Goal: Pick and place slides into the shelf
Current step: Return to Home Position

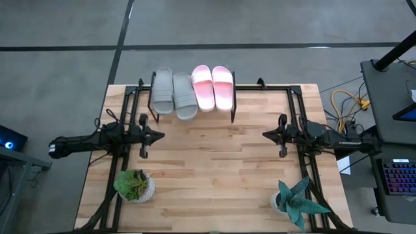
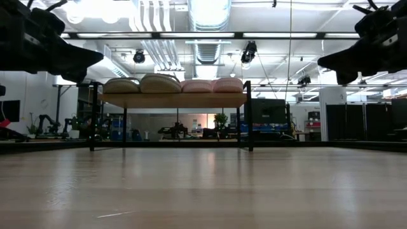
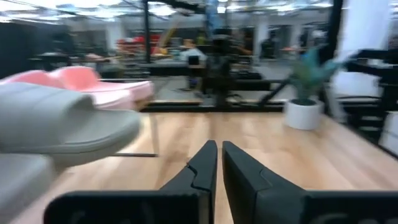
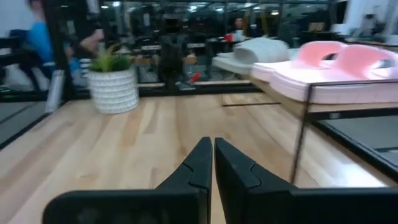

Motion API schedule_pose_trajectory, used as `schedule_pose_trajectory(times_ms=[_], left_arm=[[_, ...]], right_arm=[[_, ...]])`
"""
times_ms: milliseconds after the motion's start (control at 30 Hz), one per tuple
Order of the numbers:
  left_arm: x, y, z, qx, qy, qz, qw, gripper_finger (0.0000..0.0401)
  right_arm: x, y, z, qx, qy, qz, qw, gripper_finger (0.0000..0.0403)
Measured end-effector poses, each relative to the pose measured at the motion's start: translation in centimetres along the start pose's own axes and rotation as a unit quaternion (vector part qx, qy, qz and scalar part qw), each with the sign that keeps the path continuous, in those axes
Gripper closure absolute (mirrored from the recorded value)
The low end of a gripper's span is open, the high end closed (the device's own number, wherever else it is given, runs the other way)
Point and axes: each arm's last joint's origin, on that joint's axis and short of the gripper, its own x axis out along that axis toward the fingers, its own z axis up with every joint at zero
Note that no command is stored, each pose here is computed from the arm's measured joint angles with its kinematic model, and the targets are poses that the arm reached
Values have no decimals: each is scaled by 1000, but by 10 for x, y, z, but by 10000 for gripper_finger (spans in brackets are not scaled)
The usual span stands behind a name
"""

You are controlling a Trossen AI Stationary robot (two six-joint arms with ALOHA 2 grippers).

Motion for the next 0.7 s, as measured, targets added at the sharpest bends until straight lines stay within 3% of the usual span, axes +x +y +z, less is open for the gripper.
schedule_pose_trajectory(times_ms=[267,500,700], left_arm=[[0,-3,-1,-25,4,-22,999,391],[0,-7,-2,-35,7,-40,999,391],[0,-10,-2,-53,9,-55,997,391]], right_arm=[[0,1,0,1,3,10,1000,394],[0,1,-1,36,5,20,999,394],[0,2,-1,17,8,31,999,394]])
